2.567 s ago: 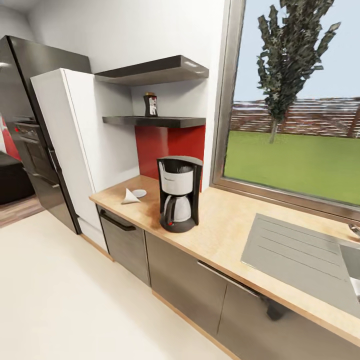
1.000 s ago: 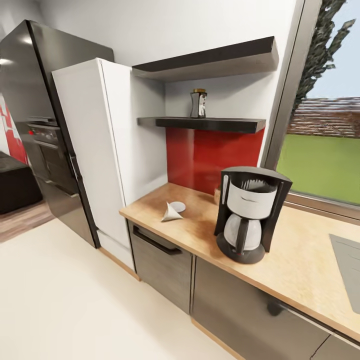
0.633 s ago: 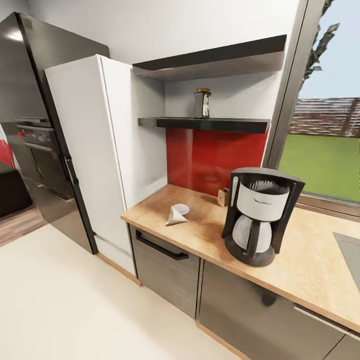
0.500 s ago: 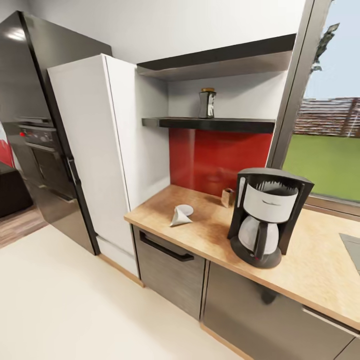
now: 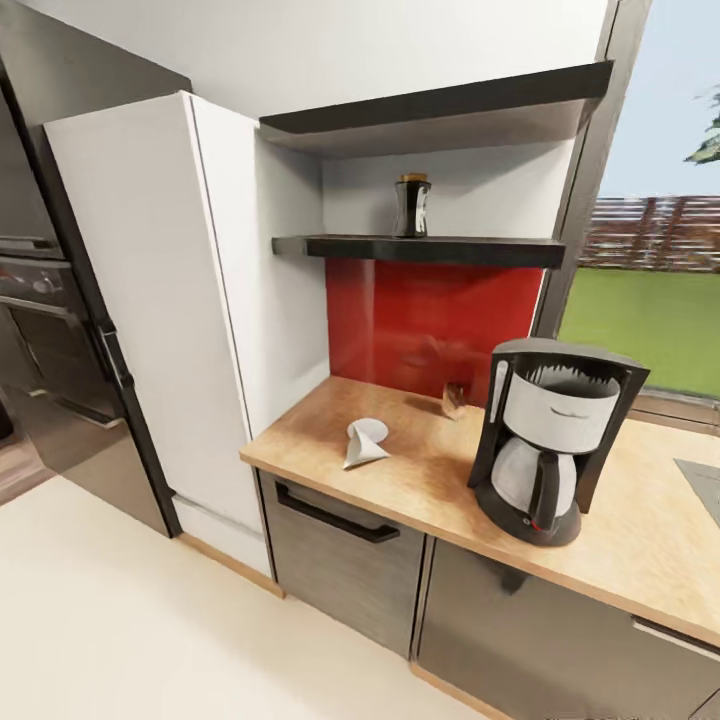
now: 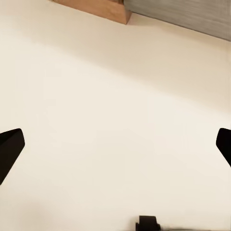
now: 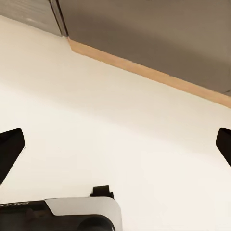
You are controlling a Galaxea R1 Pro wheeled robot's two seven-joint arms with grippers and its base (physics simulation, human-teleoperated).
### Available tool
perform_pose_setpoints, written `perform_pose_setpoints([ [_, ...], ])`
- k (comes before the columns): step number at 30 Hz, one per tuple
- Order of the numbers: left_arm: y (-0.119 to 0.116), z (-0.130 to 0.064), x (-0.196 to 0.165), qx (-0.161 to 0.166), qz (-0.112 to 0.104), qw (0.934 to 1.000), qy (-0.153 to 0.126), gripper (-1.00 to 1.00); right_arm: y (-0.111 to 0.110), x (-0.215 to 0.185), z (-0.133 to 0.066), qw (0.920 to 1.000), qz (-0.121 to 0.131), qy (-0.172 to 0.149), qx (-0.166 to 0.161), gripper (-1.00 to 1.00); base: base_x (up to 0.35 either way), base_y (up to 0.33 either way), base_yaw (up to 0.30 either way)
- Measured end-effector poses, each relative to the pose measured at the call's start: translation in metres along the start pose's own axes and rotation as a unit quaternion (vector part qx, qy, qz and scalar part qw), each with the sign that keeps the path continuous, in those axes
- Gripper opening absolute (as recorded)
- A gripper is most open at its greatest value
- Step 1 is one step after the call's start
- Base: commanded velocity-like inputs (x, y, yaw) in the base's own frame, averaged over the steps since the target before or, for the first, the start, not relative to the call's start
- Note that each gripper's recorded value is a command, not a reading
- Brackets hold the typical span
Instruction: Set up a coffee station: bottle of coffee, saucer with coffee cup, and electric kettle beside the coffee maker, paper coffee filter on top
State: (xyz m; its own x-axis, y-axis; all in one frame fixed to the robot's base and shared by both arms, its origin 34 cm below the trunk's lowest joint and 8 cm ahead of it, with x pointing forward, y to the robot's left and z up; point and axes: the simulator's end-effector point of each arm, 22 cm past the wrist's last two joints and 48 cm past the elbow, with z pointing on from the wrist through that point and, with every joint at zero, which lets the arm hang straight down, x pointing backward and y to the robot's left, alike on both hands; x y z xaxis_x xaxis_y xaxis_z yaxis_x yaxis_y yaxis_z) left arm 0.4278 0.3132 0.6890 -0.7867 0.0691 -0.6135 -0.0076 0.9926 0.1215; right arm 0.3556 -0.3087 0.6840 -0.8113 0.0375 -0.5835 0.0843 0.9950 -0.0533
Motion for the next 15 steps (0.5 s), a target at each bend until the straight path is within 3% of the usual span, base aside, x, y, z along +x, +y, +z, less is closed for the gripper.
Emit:
perform_pose_setpoints([
  [15,-0.0012,0.0002,-0.0005,0.001,0.001,1.0,0.0,1.0,0.0004,0.0009,0.0001,1.0,0.0,0.001,0.0,1.0,0.017,0.334,-0.263],
])
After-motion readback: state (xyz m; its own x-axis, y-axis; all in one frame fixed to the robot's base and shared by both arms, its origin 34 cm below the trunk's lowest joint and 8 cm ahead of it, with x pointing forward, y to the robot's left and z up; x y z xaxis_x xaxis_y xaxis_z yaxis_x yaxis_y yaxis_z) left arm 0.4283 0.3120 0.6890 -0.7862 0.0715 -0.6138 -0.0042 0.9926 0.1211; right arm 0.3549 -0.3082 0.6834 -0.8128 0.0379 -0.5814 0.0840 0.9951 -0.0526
